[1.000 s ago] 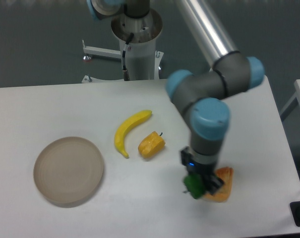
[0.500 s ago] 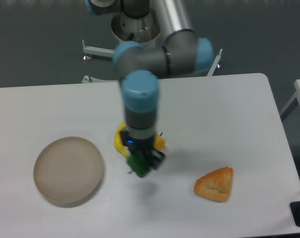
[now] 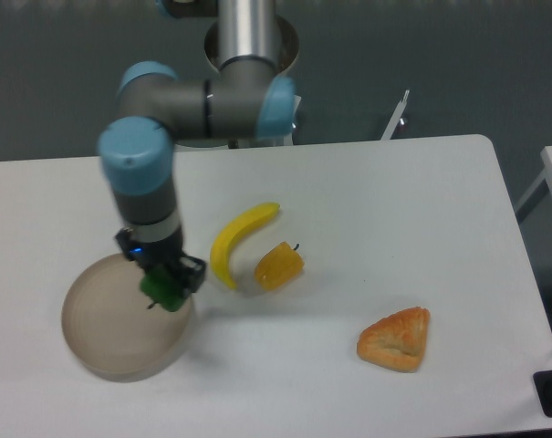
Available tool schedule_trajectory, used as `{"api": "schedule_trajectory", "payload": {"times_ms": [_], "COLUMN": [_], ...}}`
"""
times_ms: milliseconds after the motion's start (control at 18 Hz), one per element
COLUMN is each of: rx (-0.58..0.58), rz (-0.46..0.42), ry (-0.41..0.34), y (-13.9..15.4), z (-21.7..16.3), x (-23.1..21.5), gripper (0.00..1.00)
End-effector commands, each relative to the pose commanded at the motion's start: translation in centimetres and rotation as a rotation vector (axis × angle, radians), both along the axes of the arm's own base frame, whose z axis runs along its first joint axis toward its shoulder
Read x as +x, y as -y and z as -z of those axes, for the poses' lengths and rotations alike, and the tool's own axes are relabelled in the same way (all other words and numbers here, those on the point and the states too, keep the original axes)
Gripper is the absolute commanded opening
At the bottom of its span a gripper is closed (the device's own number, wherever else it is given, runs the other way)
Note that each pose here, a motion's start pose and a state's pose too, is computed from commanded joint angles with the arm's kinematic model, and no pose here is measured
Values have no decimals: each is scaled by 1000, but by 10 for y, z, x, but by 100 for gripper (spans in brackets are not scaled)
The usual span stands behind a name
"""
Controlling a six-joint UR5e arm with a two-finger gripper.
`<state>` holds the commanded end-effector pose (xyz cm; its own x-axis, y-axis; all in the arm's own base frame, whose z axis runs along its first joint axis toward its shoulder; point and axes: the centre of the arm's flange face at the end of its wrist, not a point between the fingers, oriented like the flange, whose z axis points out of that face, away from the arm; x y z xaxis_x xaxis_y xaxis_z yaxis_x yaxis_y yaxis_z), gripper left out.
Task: Place the green pepper on the plate
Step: 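Carry the held green pepper over the banana toward the beige plate, then lower the green pepper onto the plate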
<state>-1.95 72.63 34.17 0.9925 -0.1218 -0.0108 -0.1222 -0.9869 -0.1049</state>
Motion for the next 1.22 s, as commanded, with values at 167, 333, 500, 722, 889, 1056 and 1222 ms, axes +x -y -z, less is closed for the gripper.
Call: {"api": "schedule_trajectory", "payload": {"times_ms": [167, 333, 500, 722, 889, 1056, 1222], "rx": [5, 15, 14, -3, 3, 9, 9], "rz": [-12, -1, 0, 5, 10, 11, 13], "ry": [5, 17, 19, 39, 38, 37, 37], "y": [-8, -11, -13, -14, -16, -19, -19], "z": [19, 34, 46, 61, 65, 72, 74], "x": [12, 20, 21, 25, 25, 25, 25], "gripper": [54, 54, 54, 54, 54, 54, 54]}}
